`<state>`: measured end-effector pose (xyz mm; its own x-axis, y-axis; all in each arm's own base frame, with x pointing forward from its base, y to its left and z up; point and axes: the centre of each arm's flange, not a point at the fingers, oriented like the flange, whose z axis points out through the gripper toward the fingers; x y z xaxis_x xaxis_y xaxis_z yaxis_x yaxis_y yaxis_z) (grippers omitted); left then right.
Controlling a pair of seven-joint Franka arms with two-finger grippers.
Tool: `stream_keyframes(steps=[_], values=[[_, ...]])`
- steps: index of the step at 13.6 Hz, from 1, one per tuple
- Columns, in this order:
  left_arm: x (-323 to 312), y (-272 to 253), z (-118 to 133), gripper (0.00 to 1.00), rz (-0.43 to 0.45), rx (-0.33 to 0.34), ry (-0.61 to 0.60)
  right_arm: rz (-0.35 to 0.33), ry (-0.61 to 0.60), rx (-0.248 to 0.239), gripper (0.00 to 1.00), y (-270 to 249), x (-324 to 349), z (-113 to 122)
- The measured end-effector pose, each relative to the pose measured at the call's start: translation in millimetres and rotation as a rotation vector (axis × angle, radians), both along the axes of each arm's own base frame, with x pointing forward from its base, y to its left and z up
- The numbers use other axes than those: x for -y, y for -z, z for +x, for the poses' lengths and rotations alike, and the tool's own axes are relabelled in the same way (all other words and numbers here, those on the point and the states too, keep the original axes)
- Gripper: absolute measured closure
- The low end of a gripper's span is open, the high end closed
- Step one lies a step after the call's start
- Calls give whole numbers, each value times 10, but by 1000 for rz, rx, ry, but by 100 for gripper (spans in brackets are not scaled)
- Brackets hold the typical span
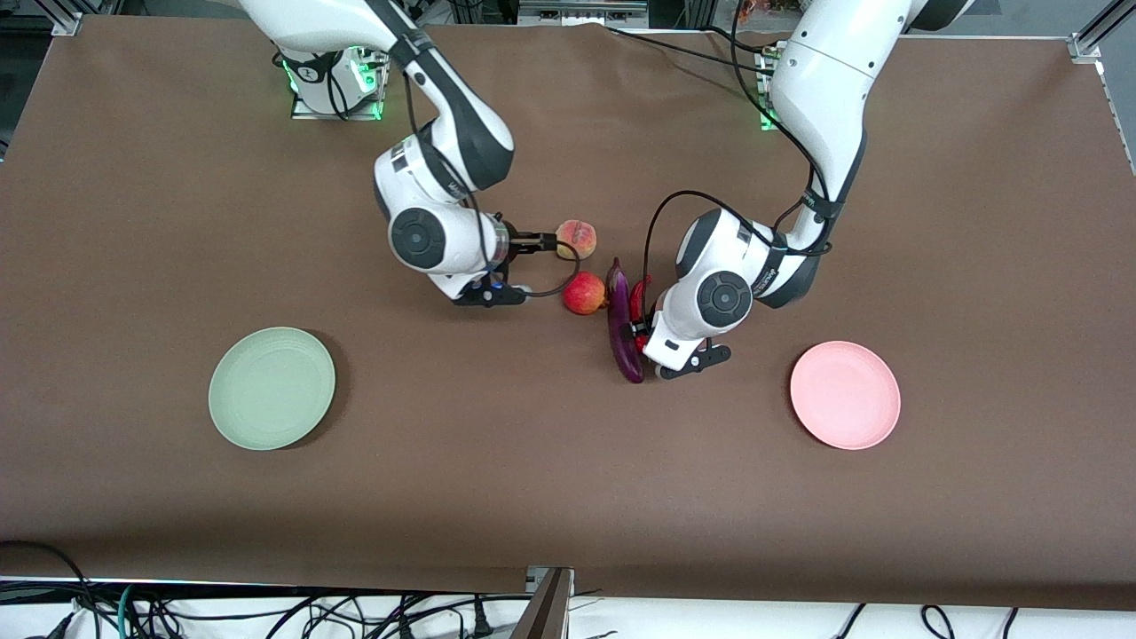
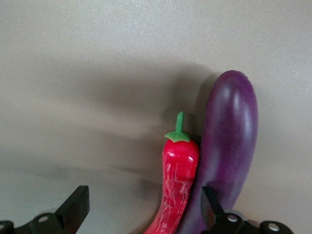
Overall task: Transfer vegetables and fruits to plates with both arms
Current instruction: 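Grasp the red chili with the left gripper while the right gripper grasps the peach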
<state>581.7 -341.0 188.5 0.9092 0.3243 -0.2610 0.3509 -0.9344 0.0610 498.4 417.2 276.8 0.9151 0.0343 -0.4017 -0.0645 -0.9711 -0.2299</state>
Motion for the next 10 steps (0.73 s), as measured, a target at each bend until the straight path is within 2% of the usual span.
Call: stream_keyframes(steps=[3,7,8,9,10], values=[[13,13,16,3,-5,18,-3,-19,14,-4,0,72,-192,-145],[40,48,5,13,-5,23,0,-29,24,22,0,319,-482,-345],[40,51,4,20,-5,23,1,-30,23,27,0,385,-538,-390],[41,62,1,33,-4,21,2,-31,21,31,0,437,-576,-421],[43,77,-4,39,-3,19,3,-33,17,31,0,483,-602,-449]])
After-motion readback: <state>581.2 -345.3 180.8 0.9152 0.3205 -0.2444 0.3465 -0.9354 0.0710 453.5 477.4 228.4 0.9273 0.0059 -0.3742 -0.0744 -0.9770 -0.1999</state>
